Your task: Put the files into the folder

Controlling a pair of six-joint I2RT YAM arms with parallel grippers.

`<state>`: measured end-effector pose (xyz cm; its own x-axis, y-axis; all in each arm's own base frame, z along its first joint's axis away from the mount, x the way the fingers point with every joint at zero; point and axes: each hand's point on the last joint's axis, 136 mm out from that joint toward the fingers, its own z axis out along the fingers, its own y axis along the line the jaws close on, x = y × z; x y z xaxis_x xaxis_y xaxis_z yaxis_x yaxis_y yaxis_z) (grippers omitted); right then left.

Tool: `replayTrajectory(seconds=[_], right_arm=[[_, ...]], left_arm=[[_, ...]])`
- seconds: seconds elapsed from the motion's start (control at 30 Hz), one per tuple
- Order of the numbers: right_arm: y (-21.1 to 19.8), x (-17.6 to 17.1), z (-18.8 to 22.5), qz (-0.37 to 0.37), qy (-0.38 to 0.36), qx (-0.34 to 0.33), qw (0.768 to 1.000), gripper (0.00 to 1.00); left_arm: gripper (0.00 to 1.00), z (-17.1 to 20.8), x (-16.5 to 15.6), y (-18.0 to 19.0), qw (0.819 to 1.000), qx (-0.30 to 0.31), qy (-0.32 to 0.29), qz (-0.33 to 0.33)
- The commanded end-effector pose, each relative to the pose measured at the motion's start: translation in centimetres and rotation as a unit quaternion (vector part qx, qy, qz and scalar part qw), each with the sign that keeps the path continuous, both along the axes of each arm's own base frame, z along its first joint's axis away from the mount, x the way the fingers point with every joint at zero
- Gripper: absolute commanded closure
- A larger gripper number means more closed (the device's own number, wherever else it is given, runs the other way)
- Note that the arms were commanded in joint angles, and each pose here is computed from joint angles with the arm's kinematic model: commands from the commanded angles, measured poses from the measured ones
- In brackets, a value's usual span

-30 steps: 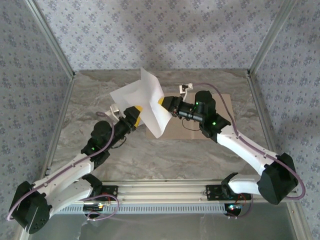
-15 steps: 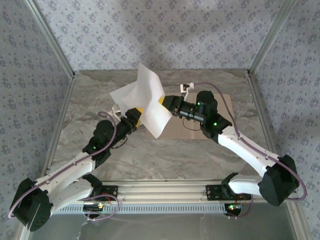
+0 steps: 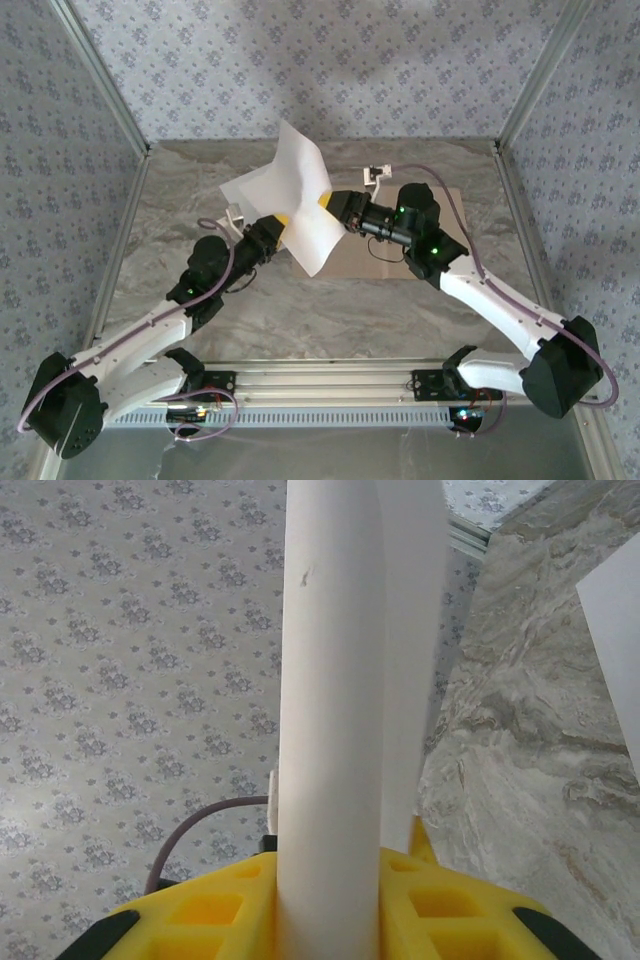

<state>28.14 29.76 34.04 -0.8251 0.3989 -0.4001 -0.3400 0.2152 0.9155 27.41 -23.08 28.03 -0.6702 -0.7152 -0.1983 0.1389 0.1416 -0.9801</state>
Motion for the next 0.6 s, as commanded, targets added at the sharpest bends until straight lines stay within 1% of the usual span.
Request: replayTrajectory(seconds=[0.0, 0.07, 0.23, 0.37, 0.43, 0.57], right_arm=[[-0.9, 0.0, 0.1, -0.011, -0.007, -0.004, 1.000, 0.69], [-1.3, 0.2, -0.1, -0.016, -0.004, -0.005, 1.000, 0.65], [-2.5, 0.5, -0.8, -0.028, 0.003, -0.009, 1.000, 0.60], [-3.6, 0.7, -1.7, -0.037, 0.016, -0.017, 0.999, 0.47], [-4.4, 0.8, -2.6, -0.043, 0.027, -0.025, 0.998, 0.40], [-6.2, 0.8, -4.0, -0.052, 0.044, -0.032, 0.997, 0.33]], left_arm=[[0.85, 2.7, -0.5, 0.3, 0.999, -0.005, -0.033, 0.001], [0.87, 2.8, -0.6, 0.6, 0.999, 0.000, -0.035, 0.005], [0.94, 3.4, -1.0, 1.1, 0.999, 0.019, -0.043, 0.009], [1.00, 3.6, -1.0, 1.4, 0.999, 0.027, -0.045, 0.010], [1.00, 3.7, -1.0, 1.7, 0.998, 0.034, -0.044, 0.007], [1.00, 4.2, -1.0, 2.1, 0.997, 0.062, -0.047, -0.006]])
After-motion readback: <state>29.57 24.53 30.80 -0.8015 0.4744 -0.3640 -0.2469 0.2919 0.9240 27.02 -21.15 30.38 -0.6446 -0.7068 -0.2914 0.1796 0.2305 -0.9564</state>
